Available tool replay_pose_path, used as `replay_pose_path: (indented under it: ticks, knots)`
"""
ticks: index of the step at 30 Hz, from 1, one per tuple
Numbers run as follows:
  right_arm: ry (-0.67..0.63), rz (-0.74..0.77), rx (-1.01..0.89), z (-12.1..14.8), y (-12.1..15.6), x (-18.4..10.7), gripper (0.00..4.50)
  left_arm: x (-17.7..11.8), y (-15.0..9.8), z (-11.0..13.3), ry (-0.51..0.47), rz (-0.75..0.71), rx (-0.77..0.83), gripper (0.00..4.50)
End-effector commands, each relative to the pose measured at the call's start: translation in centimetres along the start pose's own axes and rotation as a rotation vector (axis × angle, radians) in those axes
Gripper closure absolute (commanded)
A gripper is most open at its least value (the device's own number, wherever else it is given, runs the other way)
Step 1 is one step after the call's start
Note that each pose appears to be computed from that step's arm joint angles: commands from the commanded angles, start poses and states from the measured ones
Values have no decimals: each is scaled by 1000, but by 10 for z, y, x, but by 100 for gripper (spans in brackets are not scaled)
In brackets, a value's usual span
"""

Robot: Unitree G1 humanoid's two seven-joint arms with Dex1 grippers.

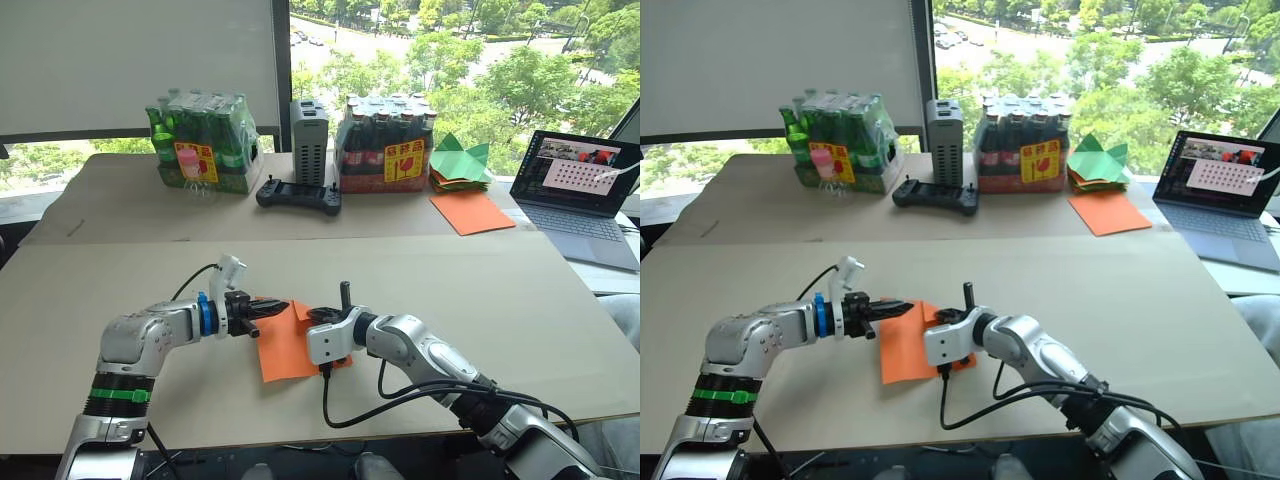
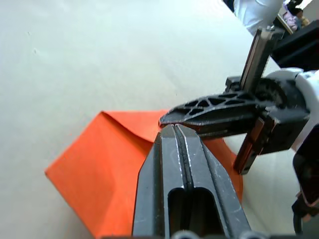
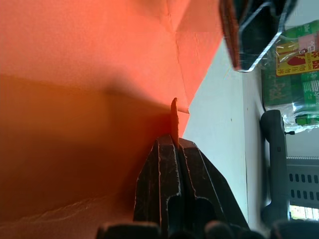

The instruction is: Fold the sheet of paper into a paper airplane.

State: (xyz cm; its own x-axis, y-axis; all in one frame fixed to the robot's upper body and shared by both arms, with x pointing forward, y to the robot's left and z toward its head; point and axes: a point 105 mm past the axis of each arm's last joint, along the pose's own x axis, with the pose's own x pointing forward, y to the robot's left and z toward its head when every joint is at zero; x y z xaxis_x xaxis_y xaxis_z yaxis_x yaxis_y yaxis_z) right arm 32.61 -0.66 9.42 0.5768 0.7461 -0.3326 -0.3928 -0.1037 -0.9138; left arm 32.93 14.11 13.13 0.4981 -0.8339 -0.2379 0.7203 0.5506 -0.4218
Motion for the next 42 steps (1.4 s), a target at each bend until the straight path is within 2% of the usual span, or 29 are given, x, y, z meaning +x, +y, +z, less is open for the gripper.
replay_pose_path:
  ticks: [1,9,13,15,25,33,42]
  knots:
    - [6,49,9,-2,16,1,444,-8,-5,23,-62,-5,22,450]
    - [8,50,18,-2,16,1,444,-3,-13,45,-106,14,40,450]
    - [20,46,33,-6,16,1,444,10,-16,79,-187,33,-19,450]
    - [23,48,33,-7,16,1,444,14,-19,81,-169,34,5,450]
    - [18,47,47,-5,18,3,444,22,-20,65,-42,49,95,450]
    - [20,38,56,-4,16,4,444,32,-6,13,142,65,163,450]
    - [20,38,57,-4,16,4,444,45,6,-10,197,68,157,450]
